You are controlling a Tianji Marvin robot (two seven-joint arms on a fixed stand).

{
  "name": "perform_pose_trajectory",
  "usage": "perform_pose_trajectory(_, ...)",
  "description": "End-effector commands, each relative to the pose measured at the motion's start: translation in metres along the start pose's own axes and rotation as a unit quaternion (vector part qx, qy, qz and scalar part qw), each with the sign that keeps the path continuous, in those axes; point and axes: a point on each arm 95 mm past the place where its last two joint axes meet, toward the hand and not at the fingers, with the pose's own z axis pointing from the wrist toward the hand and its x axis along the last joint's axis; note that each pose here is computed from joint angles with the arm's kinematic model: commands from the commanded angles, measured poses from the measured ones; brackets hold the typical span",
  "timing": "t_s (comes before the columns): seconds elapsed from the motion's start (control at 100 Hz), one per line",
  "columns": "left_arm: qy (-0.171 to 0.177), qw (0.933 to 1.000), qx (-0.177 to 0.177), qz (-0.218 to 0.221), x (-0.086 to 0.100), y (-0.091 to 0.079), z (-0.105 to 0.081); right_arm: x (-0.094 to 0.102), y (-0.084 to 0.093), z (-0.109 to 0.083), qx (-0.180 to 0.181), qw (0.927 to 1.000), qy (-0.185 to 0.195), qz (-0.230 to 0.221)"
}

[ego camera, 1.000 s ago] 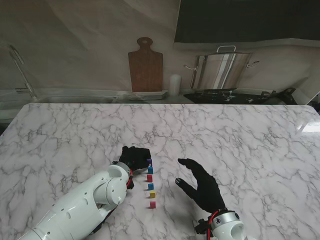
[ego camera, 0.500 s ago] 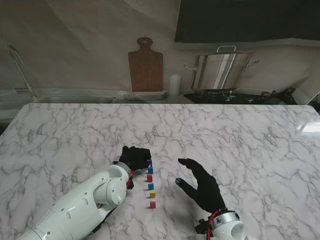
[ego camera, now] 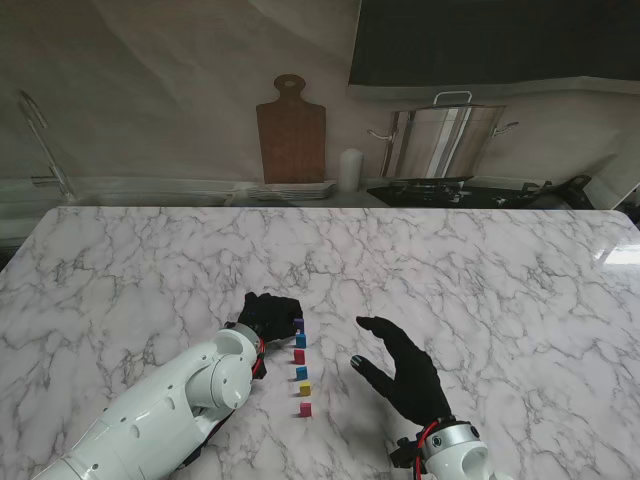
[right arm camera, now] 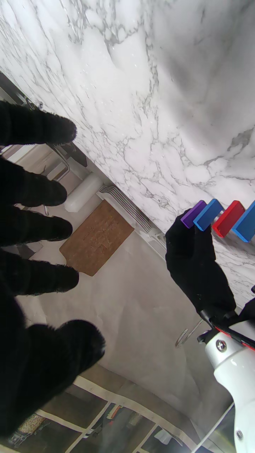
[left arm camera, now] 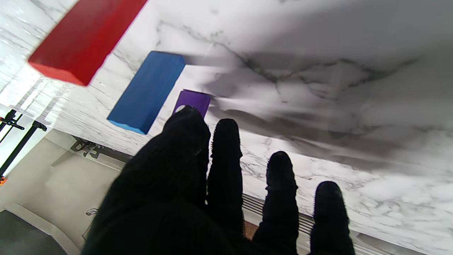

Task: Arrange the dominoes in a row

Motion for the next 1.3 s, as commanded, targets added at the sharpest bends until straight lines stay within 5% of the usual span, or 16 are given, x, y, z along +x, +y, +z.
perform_pose_trajectory(0.0, 0.002, 1.0, -0.009, 0.002, 0.0009, 0.0016, -0.0008, -0.0003, -0.0012, -0.0017, 0.002, 1.0, -0.003, 0.001)
perform_pose_trajectory(1.29, 0.004, 0.9998, -0.016, 0.013, -0.0011, 0.0001, -0.0036, -0.0001, -0.0013, -0.0017, 0.002, 1.0, -0.004, 0.0)
